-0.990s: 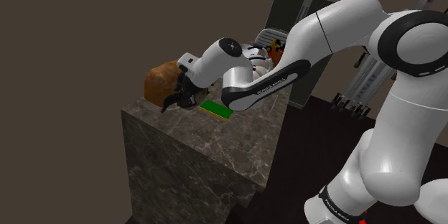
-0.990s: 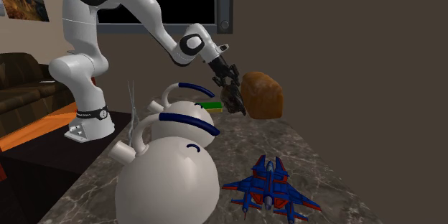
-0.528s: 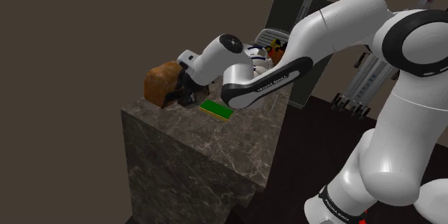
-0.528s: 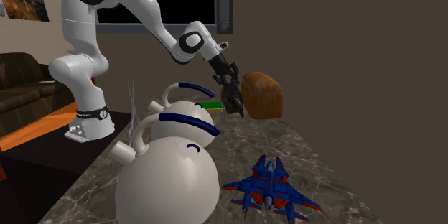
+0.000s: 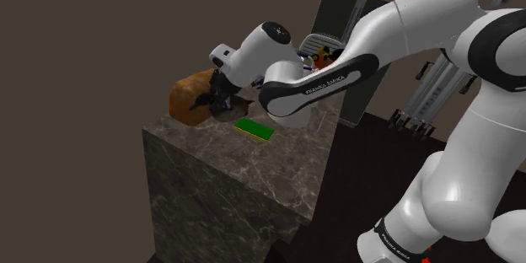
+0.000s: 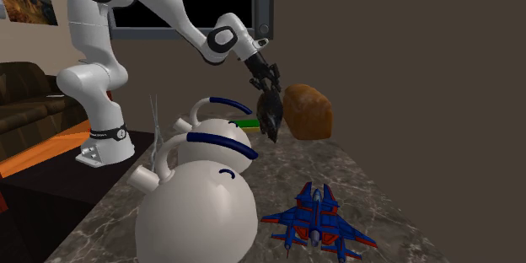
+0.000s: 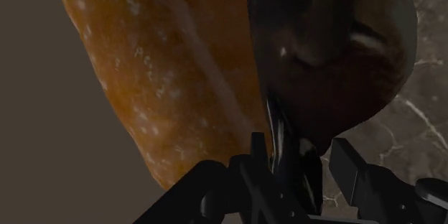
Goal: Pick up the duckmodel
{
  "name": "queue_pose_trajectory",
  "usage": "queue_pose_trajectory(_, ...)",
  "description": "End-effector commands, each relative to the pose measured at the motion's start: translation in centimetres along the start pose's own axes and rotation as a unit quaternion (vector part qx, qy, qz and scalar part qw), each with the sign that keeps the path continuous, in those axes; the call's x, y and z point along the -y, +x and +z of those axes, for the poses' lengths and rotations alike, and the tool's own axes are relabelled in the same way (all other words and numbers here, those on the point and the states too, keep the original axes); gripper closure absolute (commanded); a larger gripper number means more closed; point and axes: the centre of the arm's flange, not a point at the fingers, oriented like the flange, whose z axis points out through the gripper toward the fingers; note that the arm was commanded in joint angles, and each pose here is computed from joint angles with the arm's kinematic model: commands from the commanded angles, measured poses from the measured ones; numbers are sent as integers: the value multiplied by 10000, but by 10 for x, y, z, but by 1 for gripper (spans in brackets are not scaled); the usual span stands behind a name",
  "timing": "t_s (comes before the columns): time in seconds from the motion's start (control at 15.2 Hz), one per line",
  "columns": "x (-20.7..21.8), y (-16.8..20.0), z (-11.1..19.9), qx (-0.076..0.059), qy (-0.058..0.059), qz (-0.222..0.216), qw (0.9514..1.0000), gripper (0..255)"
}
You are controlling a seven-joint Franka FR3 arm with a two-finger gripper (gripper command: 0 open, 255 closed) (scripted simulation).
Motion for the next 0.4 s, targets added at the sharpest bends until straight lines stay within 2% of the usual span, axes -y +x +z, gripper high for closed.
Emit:
queue_pose_trajectory(0.0, -6, 3, -9, -5, -3, -2, 10000, 255)
queue_pose_trajectory(0.33, -15, 6, -23, -5, -3, -2, 10000, 255)
